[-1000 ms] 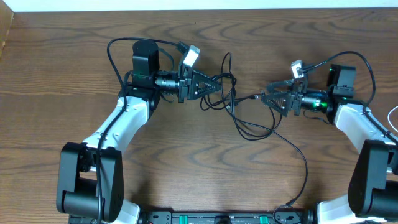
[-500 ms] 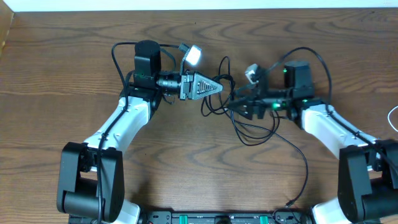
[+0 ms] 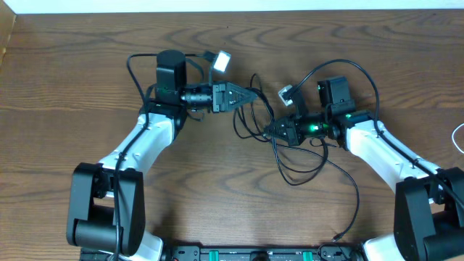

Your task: Untangle cables

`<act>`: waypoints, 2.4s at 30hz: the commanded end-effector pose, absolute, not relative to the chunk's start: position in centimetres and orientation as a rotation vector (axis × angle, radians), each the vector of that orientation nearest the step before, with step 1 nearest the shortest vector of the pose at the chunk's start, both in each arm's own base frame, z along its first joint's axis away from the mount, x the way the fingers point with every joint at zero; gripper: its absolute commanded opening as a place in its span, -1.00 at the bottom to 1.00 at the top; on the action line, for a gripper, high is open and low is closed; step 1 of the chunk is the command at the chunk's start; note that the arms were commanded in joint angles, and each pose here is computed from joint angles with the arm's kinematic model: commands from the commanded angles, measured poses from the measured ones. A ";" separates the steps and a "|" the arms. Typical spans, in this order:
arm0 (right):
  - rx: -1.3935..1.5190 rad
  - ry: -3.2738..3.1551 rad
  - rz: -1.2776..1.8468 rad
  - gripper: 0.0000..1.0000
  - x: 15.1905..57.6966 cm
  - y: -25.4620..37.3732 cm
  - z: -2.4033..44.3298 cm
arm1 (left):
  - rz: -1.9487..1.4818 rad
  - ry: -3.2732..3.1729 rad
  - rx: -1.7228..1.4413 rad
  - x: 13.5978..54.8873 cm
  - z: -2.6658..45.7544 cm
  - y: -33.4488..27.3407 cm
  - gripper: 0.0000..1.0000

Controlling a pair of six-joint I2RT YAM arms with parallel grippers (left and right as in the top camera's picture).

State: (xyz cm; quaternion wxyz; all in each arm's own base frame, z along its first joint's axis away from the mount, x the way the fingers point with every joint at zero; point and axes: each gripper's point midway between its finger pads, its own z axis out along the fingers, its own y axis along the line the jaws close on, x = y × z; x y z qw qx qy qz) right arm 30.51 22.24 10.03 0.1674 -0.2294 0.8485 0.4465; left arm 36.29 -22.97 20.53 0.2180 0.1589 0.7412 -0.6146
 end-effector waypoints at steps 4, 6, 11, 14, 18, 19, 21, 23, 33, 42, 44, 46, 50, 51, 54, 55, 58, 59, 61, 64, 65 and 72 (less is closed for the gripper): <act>-0.578 2.480 1.255 -0.97 29.5 19.2 8.8 | -1.087 2.274 -0.305 44.2 14.8 -12.1 -0.85; -0.688 2.260 1.434 -0.97 29.0 20.1 12.5 | -1.003 2.373 -0.413 43.2 12.5 -11.0 -0.85; -0.754 1.956 1.565 -0.97 29.4 19.3 18.1 | -0.862 2.552 -0.525 40.4 9.1 -10.6 -0.85; -0.587 2.018 1.460 -0.98 31.7 15.9 18.0 | -0.649 2.612 -0.612 39.5 7.2 -8.4 -0.85; -0.253 2.125 1.299 -0.97 34.8 9.4 17.1 | -0.375 2.638 -0.704 38.6 5.8 -5.0 -0.85; -0.144 2.151 1.261 -0.97 35.5 7.5 16.7 | -0.364 2.636 -0.726 38.5 5.7 -4.8 -0.85; -0.037 2.159 1.253 -0.97 35.8 5.6 16.6 | -0.438 2.629 -0.777 38.5 5.9 -5.6 -0.85; -0.032 2.151 1.266 -0.97 35.7 5.4 16.7 | -0.674 2.618 -0.689 39.2 7.1 -8.6 -0.85; -0.689 2.123 1.134 0.01 33.2 16.9 15.0 | -1.424 2.410 0.040 37.4 14.9 -21.1 -0.85; -0.781 2.195 0.623 0.16 36.1 20.8 11.3 | -1.333 2.431 0.065 37.4 14.1 -21.8 -0.85; -0.792 2.211 0.627 0.20 35.8 21.6 10.4 | -1.091 2.472 -0.060 39.2 12.1 -19.5 -0.85; -0.788 2.224 0.642 0.24 35.8 22.1 9.8 | -0.890 2.509 -0.156 40.1 10.5 -17.4 -0.85; -0.826 2.230 0.663 0.28 35.9 23.7 7.6 | -0.635 2.604 -0.268 39.5 7.5 -14.5 -0.85; -0.822 2.229 0.671 0.28 36.0 24.0 7.3 | -0.624 2.624 -0.275 39.3 7.0 -14.4 -0.85; -0.835 2.193 0.713 0.26 35.9 25.3 7.5 | -0.597 2.665 -0.293 39.0 5.5 -14.1 -0.85; -0.849 2.179 0.722 0.18 35.7 25.8 7.7 | -0.578 2.677 -0.301 39.0 4.9 -13.9 -0.85; -0.901 2.161 0.718 0.01 35.2 26.7 7.4 | -0.569 2.702 -0.310 38.8 3.9 -13.8 -0.85; -0.920 2.156 0.715 -0.03 35.1 26.9 7.1 | -0.566 2.712 -0.313 38.8 3.5 -13.8 -0.85; -0.929 2.150 0.717 -0.06 35.1 27.2 6.7 | -0.564 2.718 -0.315 38.7 3.2 -13.8 -0.85; -0.937 2.120 0.719 -0.09 35.5 27.9 6.5 | -0.564 2.718 -0.314 38.7 3.2 -13.8 -0.85; -0.939 2.096 0.720 -0.10 35.9 28.3 6.3 | -0.564 2.718 -0.314 38.7 3.2 -13.8 -0.86; -0.962 1.998 0.726 -0.06 36.8 30.2 5.4 | -0.565 2.718 -0.314 38.7 3.2 -13.8 -0.85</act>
